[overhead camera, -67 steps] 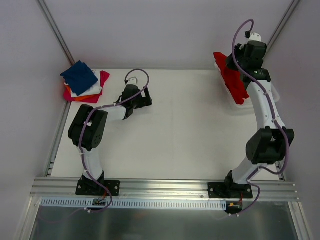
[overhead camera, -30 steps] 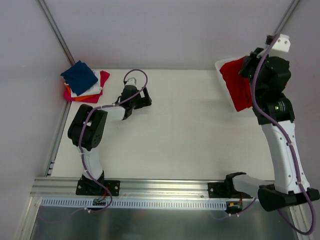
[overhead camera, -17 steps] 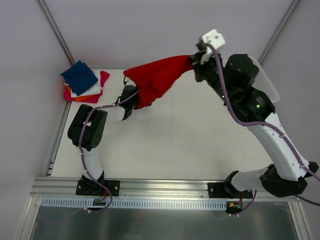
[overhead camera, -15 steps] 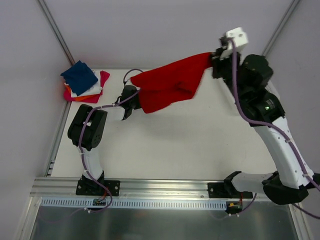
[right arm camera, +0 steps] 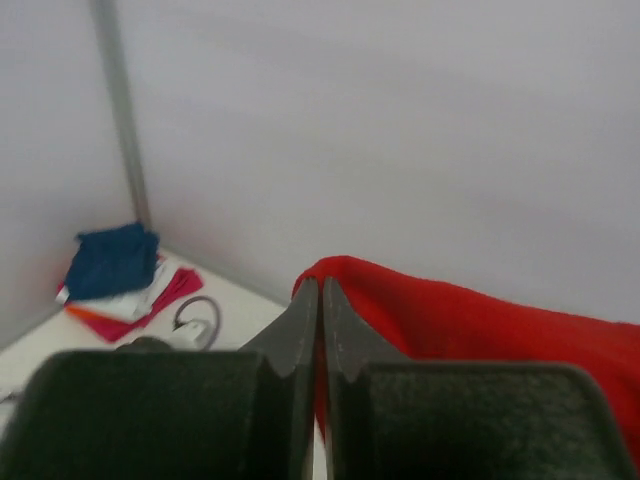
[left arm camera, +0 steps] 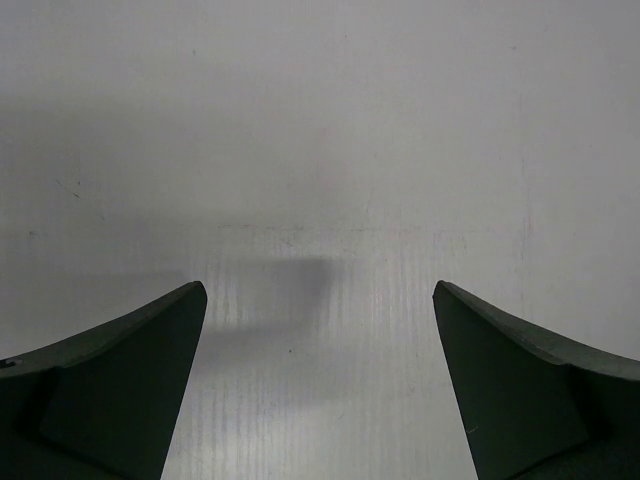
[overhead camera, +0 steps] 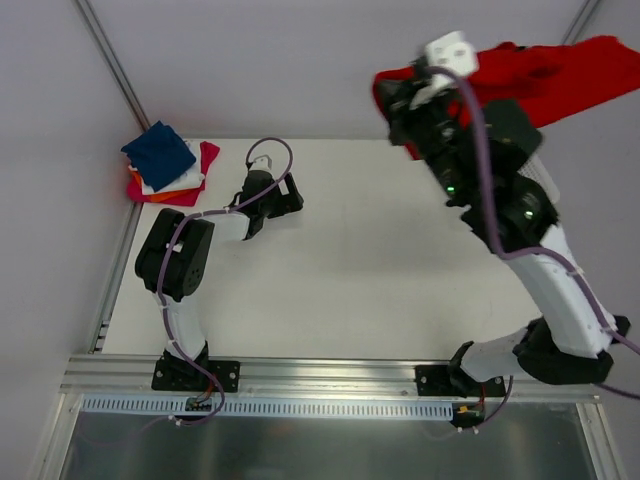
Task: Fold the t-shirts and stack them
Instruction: Move the tshirt to the center of the board
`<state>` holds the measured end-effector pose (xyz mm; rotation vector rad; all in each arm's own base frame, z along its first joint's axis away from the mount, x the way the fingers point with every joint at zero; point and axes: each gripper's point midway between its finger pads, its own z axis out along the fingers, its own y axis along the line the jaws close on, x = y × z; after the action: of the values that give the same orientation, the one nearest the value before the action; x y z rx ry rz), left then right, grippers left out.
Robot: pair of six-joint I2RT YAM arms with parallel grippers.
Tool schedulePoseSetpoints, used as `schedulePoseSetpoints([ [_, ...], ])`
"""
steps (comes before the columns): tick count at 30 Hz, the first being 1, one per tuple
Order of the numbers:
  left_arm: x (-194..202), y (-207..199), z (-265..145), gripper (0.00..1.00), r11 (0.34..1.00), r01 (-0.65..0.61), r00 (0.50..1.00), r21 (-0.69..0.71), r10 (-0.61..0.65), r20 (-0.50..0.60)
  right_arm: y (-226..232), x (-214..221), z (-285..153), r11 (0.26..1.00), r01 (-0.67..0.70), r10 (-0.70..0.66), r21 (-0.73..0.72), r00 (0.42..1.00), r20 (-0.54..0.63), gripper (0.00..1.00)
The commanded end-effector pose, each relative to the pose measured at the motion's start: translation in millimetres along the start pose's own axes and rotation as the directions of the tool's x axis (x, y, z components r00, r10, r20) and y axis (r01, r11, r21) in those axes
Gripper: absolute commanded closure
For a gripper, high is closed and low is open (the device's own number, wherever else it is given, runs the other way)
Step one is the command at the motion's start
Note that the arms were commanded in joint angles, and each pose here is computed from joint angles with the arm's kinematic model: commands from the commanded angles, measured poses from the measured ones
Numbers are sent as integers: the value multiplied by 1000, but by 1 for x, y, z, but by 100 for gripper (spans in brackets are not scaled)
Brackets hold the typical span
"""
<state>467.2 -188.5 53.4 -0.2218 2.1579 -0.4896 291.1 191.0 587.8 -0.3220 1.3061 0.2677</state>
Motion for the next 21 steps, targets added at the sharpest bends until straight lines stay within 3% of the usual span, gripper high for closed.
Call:
schedulePoseSetpoints([
  [1, -12, -3, -1, 1, 1000, 12, 999, 19, -12, 34, 75, 25, 17, 933, 294, -308, -209, 951, -39, 100],
  [3, -11, -2, -1, 1, 1000, 12, 999, 18, -13, 31, 83, 18, 9, 922, 299, -311, -247, 950, -10, 100],
  [5, -11, -2, -1, 1, 1000, 12, 999, 19, -12, 31, 66, 7, 4, 950, 250, -249, -187, 968, 26, 100],
  [6, -12, -2, -1, 1, 1000, 12, 999, 20, -13, 32, 37, -18, -16, 971, 203, -193, -126, 978, 83, 100],
  [7, -12, -4, -1, 1, 1000, 12, 999, 23, -12, 32, 25, -17, -18, 984, 163, -154, -75, 981, 115, 100],
  [9, -12, -3, -1, 1, 1000, 11, 999, 22, -12, 32, -48, -39, -50, 991, 18, -43, 131, 980, 196, 100],
  [11, -12, -3, -1, 1, 1000, 9, 1000, 24, -10, 30, -104, -30, -67, 940, -99, 16, 327, 969, 247, 100],
  [14, -12, -2, -1, 1, 1000, 12, 999, 23, -12, 30, -137, -31, -93, 882, -152, 24, 446, 960, 279, 100],
  [18, -12, -3, -1, 1, 1000, 11, 999, 22, -11, 30, -127, -34, -83, 908, -153, 45, 390, 961, 272, 100],
  [21, -12, -3, -1, 1, 1000, 12, 999, 21, -13, 31, -104, -22, -57, 952, -107, 55, 285, 981, 184, 100],
])
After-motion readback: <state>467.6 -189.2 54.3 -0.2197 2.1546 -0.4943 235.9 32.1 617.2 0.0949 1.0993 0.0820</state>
